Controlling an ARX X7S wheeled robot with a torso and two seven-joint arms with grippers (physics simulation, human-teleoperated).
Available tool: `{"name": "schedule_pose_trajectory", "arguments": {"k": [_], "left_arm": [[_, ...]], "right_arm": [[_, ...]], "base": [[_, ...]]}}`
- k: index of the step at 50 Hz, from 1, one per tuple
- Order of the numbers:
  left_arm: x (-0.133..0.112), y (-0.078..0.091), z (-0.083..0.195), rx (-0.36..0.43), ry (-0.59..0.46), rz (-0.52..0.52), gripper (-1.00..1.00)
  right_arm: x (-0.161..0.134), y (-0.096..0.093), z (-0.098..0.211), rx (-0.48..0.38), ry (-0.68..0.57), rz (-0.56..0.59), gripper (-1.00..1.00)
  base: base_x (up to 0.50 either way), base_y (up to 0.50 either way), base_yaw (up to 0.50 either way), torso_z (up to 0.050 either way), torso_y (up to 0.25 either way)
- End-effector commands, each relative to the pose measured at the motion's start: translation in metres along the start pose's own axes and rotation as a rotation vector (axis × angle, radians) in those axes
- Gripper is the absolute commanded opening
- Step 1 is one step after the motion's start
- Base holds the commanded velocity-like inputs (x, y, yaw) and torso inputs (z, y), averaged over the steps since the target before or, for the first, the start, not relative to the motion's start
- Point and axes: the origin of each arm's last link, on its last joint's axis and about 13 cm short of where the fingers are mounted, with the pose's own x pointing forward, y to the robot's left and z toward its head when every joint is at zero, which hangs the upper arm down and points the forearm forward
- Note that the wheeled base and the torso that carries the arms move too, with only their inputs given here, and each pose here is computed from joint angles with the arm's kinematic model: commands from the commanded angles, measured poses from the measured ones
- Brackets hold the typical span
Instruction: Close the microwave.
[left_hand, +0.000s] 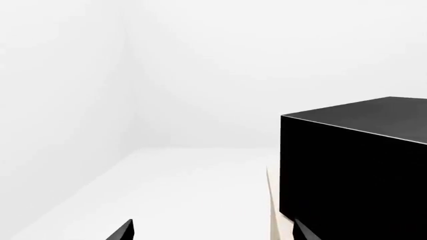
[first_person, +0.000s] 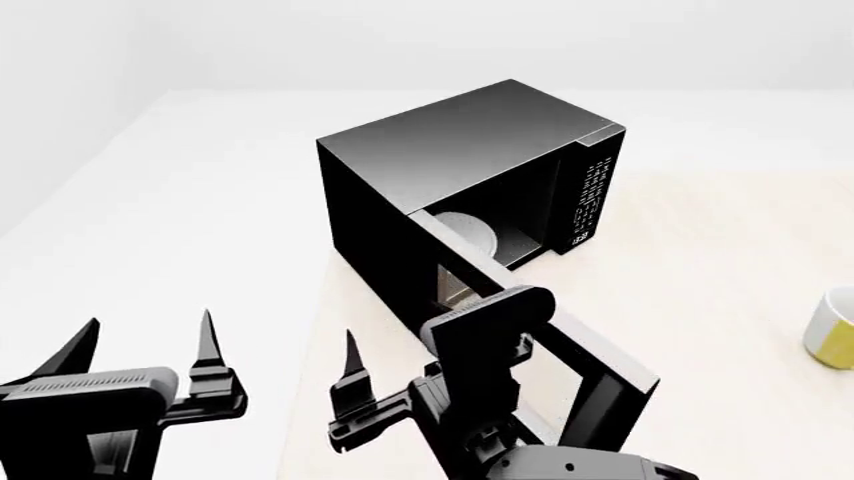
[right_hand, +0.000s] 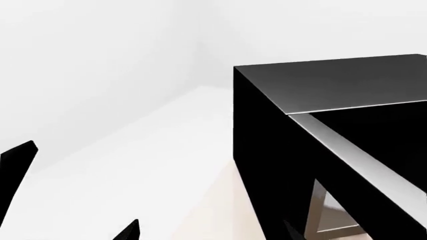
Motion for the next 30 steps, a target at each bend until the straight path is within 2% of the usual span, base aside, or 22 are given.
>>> {"name": "schedule_pose_trajectory", "arguments": {"k": [1, 30], "left_arm": [[0.0005, -0.0002, -0.0006, 0.001, -0.001, 0.001, 1.0], [-0.0004, 0.0002, 0.0008, 0.001, -0.004, 0.005, 1.0]], "right_arm": [[0.0023, -0.0019, -0.0051, 0.007, 0.019, -0.006, 1.0], [0.005, -0.0093, -0.01, 0.038, 0.052, -0.027, 1.0]], "base": [[0.0, 0.0, 0.0, 0.0, 0.0], [0.0, 0.0, 0.0, 0.0, 0.0]]}}
